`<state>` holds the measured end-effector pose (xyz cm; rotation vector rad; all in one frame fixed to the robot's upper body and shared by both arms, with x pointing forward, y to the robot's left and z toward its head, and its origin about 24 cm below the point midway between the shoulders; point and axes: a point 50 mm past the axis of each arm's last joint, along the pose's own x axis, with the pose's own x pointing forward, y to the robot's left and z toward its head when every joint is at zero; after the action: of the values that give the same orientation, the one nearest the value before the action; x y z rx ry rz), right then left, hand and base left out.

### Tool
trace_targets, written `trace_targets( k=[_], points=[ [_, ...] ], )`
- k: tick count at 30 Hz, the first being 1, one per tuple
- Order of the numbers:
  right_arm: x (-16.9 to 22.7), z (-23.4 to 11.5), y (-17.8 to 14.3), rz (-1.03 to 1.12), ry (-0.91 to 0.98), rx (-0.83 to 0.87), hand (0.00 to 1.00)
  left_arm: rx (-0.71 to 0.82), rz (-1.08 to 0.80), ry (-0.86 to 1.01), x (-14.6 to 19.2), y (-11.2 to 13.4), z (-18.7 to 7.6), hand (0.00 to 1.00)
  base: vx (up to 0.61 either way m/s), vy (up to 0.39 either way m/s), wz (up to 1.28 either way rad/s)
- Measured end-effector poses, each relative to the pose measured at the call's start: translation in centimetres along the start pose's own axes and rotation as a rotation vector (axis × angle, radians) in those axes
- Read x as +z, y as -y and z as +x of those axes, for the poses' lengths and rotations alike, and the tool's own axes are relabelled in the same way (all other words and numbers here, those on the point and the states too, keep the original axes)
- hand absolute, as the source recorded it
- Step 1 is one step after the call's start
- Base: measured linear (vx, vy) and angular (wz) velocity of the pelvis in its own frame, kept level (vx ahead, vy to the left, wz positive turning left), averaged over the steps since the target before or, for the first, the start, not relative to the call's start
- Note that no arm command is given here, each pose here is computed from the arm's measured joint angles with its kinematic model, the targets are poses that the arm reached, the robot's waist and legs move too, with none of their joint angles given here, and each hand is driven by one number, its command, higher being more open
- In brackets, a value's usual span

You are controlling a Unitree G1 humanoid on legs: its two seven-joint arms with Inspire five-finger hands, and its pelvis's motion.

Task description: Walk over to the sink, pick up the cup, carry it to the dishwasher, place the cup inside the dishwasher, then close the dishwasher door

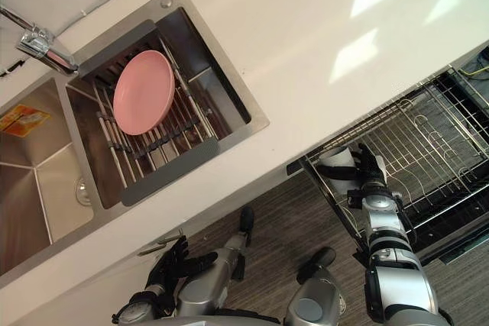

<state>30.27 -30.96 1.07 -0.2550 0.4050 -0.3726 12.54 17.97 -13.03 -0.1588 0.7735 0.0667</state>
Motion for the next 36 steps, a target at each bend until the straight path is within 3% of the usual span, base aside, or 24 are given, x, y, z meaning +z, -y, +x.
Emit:
trace_targets(
  k=[9,13,18,22,27,32,36],
  points=[
    [-4.4,-5.1,-5.3,0.250,0.019,0.026,1.00,0.142,-0.110,-0.126,-2.3,-2.7,-0.8,1.00,-0.02,-0.090,-0.28],
    [-5.1,-7.1,-4.7,0.298,0.065,0.000,1.00,0.284,-0.199,-0.232,-4.7,-4.4,-2.1,1.00,0.02,-0.096,-0.58],
    [-5.0,-8.1,-2.7,0.362,0.126,-0.060,1.00,0.351,-0.242,-0.293,-6.0,-4.7,-2.8,1.00,-0.01,-0.054,-0.35],
    [-3.1,-8.8,-2.9,0.481,0.212,-0.050,1.00,0.361,-0.151,-0.356,-6.3,-5.0,-3.0,1.00,-0.01,-0.033,-0.34],
    [0.8,-10.1,-0.8,0.637,0.432,-0.032,1.00,0.372,-0.147,-0.440,-7.1,-5.4,-3.4,1.00,0.04,-0.023,-0.28],
    [5.9,-12.0,0.0,0.775,0.722,0.154,1.00,0.405,-0.198,-0.464,-7.7,-5.7,-3.8,1.00,0.03,-0.027,-0.16],
    [9.0,-13.5,-1.1,0.846,0.896,0.404,1.00,0.407,-0.229,-0.474,-7.8,-5.6,-3.8,1.00,-0.01,-0.011,0.01]
  ],
)
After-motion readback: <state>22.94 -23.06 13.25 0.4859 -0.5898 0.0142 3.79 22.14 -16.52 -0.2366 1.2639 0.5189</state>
